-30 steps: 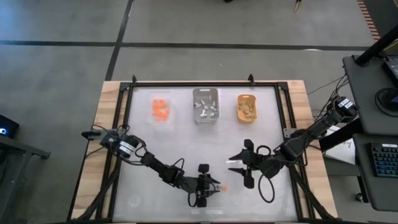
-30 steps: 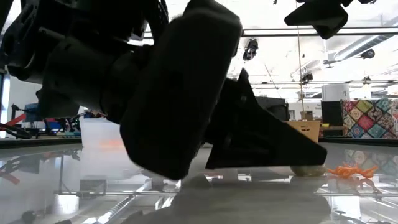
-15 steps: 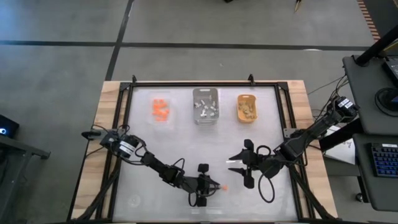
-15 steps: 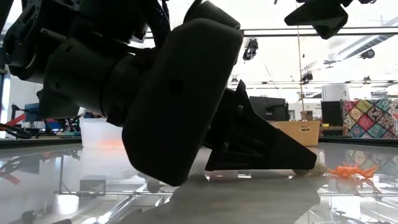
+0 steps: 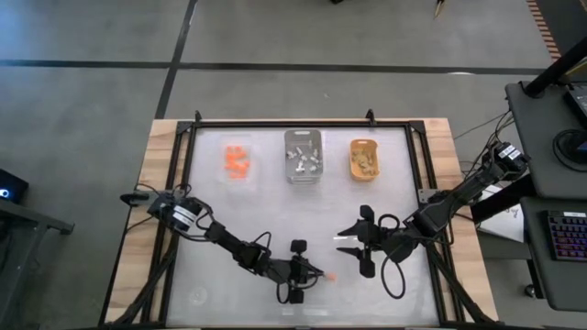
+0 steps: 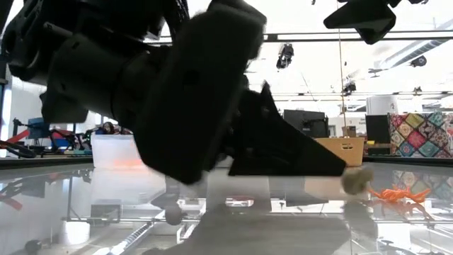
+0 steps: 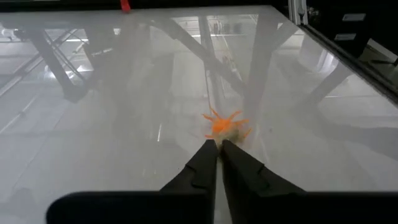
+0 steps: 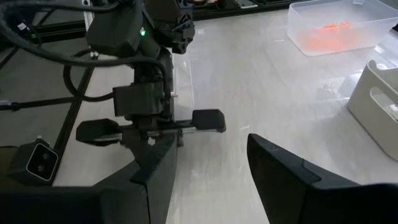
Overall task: Sort Halloween decoration
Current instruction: Put the cream white skull toy into the yellow bin
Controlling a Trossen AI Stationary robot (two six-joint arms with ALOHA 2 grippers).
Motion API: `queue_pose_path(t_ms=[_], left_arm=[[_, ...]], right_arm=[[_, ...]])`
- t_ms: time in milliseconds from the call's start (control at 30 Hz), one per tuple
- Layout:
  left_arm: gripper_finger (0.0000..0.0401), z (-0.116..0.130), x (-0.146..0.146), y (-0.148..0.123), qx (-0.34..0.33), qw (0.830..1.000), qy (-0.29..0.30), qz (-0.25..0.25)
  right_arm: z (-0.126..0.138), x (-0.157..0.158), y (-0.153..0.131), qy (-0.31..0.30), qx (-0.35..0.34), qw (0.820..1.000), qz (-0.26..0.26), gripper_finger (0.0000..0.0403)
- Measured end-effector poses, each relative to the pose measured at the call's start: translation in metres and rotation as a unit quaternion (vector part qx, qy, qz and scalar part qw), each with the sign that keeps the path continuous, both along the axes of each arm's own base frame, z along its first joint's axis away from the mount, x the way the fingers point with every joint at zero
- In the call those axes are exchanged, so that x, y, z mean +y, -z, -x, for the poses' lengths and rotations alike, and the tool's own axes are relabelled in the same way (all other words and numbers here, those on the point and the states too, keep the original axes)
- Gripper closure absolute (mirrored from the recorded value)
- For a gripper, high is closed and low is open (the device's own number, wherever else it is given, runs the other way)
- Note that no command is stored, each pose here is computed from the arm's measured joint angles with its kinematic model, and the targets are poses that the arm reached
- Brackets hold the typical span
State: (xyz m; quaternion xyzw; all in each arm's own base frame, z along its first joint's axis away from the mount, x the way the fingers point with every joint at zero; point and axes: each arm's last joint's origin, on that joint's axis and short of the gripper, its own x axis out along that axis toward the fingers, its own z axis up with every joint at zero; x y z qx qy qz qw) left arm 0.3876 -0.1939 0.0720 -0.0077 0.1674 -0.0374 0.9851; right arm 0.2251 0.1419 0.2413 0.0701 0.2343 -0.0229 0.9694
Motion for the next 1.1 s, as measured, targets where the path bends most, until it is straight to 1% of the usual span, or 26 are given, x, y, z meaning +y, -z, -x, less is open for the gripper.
queue_pose_path(t_ms=[200,300,400,533,733,867,933,1000,1100], left_arm=[[0.0399,0.016,0.009,-0.013,0.000,1.000,-0.006,-0.009],[0.0399,0.027,0.015,-0.026,-0.021,0.999,-0.019,-0.016],[0.0400,0.038,0.022,-0.038,-0.036,0.999,-0.018,-0.018],[0.0400,0.053,0.031,-0.055,-0.071,0.996,-0.035,-0.028],[0.0401,0.080,0.046,-0.077,-0.156,0.987,-0.040,0.006],[0.0401,0.098,0.055,-0.079,-0.224,0.973,-0.044,0.035],[0.0401,0.104,0.058,-0.080,-0.254,0.965,-0.046,0.052],[0.0401,0.108,0.060,-0.078,-0.264,0.962,-0.046,0.059],[0.0401,0.106,0.059,-0.079,-0.265,0.961,-0.047,0.061]], right_arm=[[0.000,0.000,0.002,-0.001,0.001,1.000,0.004,0.0216],[0.001,-0.001,0.004,0.007,-0.002,1.000,0.011,0.0216],[0.000,-0.001,0.008,0.016,-0.014,1.000,0.016,0.0216],[-0.005,0.002,0.016,0.010,-0.032,0.999,0.019,0.0216],[-0.017,0.010,0.030,-0.004,-0.054,0.998,0.037,0.0216],[-0.027,0.017,0.039,-0.015,-0.073,0.996,0.051,0.0216],[-0.032,0.021,0.041,-0.021,-0.094,0.994,0.056,0.0216],[-0.038,0.025,0.045,-0.026,-0.114,0.991,0.065,0.0216],[-0.045,0.027,0.049,-0.030,-0.144,0.986,0.078,0.0216]])
